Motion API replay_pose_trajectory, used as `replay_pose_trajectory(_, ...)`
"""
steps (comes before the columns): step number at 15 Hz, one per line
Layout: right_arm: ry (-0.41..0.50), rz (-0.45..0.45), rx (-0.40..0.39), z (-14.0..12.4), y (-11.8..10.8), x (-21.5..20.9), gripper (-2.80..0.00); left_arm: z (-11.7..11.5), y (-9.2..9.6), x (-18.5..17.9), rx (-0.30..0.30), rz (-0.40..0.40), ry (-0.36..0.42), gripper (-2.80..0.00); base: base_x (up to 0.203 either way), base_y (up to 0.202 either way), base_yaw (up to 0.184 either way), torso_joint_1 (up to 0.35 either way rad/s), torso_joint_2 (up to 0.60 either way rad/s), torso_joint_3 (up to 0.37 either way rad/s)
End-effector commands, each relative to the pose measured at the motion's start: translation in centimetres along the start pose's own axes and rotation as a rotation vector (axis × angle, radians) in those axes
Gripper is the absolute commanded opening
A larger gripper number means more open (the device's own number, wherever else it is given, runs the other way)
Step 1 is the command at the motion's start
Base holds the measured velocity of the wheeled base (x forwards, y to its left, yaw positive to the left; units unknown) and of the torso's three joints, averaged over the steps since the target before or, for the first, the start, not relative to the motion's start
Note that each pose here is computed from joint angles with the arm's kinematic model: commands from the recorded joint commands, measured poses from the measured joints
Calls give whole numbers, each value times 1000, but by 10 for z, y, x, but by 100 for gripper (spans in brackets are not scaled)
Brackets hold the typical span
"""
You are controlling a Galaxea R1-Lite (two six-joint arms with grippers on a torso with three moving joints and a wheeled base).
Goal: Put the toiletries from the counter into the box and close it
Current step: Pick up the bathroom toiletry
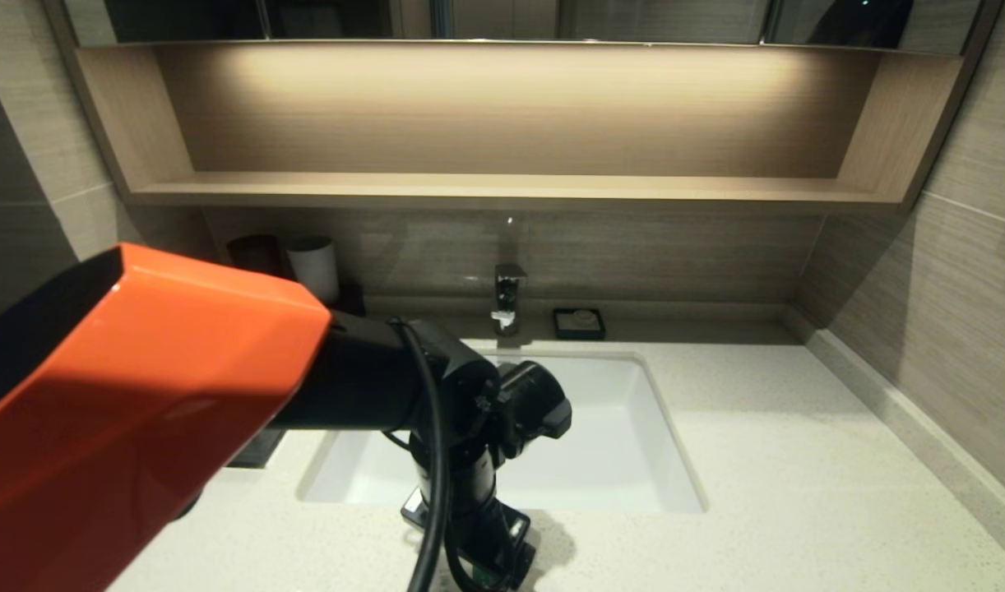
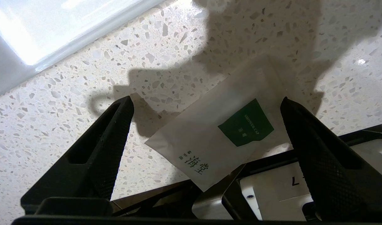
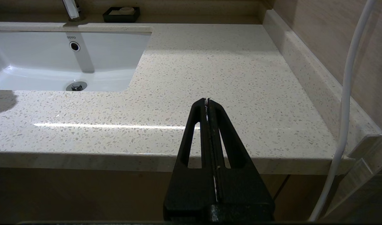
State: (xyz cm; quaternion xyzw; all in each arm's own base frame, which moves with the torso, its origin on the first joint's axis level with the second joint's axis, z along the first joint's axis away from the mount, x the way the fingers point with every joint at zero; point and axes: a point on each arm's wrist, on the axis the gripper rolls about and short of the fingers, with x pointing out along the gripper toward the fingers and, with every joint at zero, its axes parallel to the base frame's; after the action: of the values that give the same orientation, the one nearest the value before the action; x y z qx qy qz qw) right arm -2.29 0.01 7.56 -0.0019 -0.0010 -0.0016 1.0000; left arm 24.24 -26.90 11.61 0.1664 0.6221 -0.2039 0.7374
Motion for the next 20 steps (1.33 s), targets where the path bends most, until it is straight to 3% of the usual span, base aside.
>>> replay_pose_trajectory(1,2,2,-1,0,0,0,-280,0,0,1,-1,3,7,0,0,0,0,0,0,0)
replay_pose_trajectory(9,2,0,-1,0,0,0,-280,1,0,1,-15,0,-1,0,0,0,0,0,0,0)
replay_pose_trajectory(10,2,2,-1,0,0,0,-280,1,0,1,-17,0,-3,-280,0,0,0,0,0,0)
replay_pose_trajectory(20,2,1,-1,0,0,0,-280,1,0,2,-16,4,9,-280,0,0,0,0,0,0)
